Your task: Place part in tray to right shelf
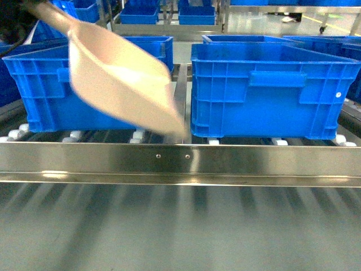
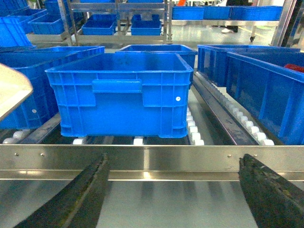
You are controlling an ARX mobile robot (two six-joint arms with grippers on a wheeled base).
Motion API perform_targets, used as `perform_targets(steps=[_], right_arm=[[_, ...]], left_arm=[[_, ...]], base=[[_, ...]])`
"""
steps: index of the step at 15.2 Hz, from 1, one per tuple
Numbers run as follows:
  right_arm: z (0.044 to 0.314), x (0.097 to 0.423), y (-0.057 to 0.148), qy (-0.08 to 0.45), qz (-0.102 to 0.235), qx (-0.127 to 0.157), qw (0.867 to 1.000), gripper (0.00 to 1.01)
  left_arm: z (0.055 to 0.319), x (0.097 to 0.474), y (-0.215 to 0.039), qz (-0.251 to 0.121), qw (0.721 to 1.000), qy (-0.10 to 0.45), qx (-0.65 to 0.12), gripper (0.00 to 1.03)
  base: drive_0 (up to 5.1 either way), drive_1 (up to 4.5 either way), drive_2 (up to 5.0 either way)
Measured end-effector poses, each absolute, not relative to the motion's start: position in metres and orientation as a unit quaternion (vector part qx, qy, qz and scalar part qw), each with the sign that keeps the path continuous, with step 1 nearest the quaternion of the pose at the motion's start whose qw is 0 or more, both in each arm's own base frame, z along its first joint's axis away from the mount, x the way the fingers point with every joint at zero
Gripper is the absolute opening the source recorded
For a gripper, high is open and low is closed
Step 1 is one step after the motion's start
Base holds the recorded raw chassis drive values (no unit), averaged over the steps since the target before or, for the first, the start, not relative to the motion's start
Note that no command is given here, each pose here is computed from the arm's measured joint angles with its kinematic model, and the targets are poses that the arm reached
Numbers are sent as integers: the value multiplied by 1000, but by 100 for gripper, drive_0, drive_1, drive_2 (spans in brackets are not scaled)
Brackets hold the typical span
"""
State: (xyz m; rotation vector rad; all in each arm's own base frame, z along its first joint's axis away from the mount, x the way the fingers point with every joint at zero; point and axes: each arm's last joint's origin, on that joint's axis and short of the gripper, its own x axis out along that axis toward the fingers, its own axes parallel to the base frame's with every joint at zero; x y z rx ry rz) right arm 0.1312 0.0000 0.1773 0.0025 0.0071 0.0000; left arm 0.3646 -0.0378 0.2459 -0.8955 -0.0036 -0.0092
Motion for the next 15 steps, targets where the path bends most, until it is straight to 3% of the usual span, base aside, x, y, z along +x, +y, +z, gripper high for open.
perform_targets(steps=[2,6,10,13,15], right_arm=[[177,130,0,2,0,1,1000,72],[175,126,0,-8,0,1,1000,51],[169,124,0,2,0,1,1000,35],[171,118,0,-9,0,0,1000,1],[171,115,0,-5,0,1,1000,2]], left_arm=[[242,351,-32,0,940,-6,-342,13],[230,322,-23,10,983,-6,-182,13],[221,297,-21,-4,996,-12,-89,13],[207,257,-14,-5,1000,-11,-28,13],[187,233,-3,1,1000,20,-12,13]], base=[[0,0,0],[0,0,0],[0,0,0],[0,0,0],[0,0,0]])
